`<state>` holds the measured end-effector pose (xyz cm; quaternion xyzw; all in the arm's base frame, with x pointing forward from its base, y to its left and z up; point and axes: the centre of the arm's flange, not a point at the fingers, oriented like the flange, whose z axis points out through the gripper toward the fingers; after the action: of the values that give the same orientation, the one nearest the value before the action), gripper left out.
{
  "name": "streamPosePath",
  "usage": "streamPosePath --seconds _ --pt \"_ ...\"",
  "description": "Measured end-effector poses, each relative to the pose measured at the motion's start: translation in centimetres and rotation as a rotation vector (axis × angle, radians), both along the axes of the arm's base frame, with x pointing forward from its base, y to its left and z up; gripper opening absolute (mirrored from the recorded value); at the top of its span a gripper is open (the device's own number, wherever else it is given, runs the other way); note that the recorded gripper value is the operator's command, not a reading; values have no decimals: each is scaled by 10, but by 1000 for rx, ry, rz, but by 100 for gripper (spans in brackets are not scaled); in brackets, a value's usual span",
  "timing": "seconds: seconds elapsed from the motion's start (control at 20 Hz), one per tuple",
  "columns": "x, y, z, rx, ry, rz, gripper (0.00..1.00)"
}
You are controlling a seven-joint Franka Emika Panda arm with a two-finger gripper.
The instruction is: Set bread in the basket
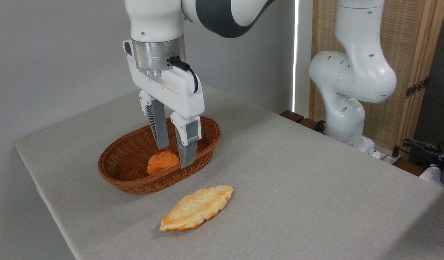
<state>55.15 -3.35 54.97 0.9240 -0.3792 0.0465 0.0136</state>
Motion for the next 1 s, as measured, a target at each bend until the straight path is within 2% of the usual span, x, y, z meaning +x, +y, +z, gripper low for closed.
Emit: streamPosePath --seconds 1.0 --pt "-2 1 -4 1 27 0 100"
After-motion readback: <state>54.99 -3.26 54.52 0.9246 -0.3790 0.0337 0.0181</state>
